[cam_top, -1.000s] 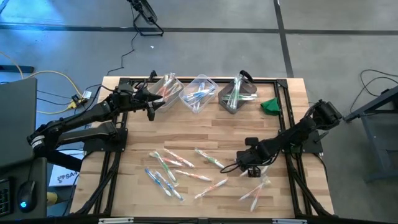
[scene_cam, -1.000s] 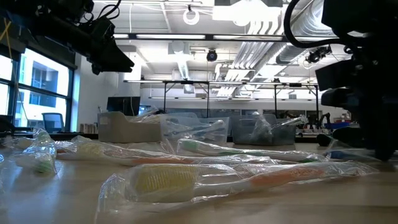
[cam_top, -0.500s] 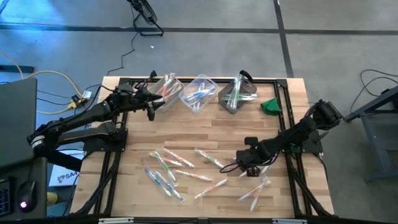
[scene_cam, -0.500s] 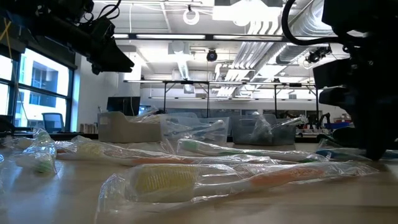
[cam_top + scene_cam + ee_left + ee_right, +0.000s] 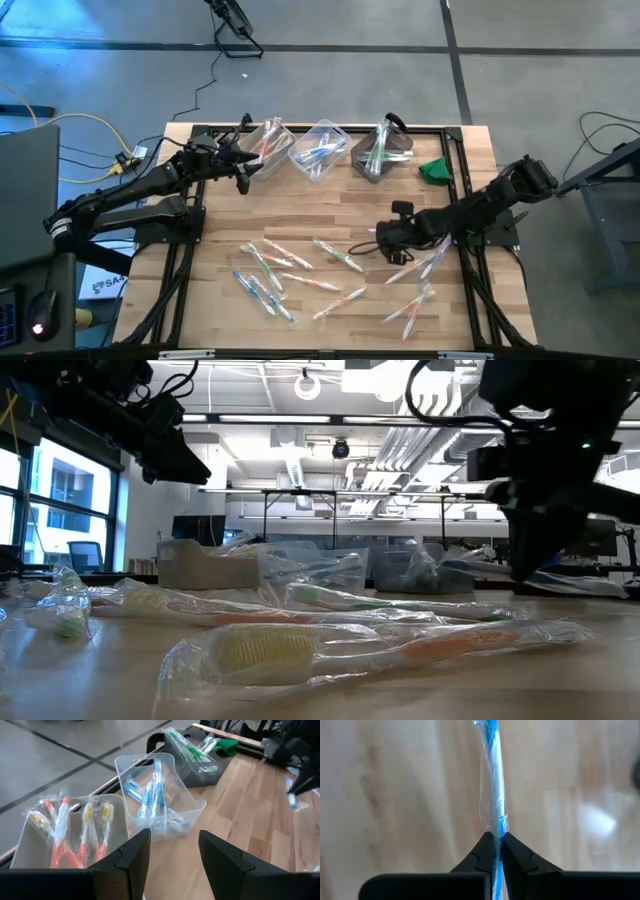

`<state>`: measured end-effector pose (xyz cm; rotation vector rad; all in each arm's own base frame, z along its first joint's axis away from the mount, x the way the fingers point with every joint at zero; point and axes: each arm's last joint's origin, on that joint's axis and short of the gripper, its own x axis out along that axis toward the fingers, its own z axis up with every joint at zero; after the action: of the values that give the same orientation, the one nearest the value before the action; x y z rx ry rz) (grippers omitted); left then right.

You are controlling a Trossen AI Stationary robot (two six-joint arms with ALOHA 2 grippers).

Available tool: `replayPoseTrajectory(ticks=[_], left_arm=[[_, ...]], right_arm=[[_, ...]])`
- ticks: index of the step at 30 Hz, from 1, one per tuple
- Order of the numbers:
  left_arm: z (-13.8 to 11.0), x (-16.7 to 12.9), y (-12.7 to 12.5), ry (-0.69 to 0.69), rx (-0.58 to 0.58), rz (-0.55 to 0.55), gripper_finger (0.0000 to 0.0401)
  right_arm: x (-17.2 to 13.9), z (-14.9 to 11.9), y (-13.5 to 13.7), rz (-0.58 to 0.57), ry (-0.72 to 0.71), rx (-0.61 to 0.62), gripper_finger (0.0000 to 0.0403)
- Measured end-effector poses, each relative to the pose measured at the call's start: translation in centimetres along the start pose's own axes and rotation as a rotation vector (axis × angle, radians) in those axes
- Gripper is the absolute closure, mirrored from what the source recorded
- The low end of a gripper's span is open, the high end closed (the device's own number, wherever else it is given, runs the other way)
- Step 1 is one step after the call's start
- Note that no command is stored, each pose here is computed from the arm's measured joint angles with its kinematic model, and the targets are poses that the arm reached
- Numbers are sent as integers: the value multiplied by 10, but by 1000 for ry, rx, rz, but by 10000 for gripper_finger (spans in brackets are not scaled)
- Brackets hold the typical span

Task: Pick & Place Toothbrushes
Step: Put the blue toothbrush into the transparent bin

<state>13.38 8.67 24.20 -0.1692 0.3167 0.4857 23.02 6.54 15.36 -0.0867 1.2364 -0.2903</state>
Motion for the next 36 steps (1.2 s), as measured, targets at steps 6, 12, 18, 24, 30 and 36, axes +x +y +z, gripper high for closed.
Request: replayPoseTrajectory(ticks=[6,12,18,24,30,36], left_arm=[[0,0,0,-1,5,0,237],[0,0,0,-2,-37,3,237],[0,0,0,-2,-59,3,237],[0,0,0,-1,-60,2,237],[0,0,0,-1,-60,2,237],[-1,0,0,10,-65,3,237]], right_arm=[[4,7,-12,-47,-30,58,393],[6,17,-18,-37,-87,81,393],[7,29,-23,-16,-184,110,393],[8,46,-36,-62,-314,148,393],[-2,73,-60,-98,-406,181,393],[-17,98,-89,-162,-468,154,393]])
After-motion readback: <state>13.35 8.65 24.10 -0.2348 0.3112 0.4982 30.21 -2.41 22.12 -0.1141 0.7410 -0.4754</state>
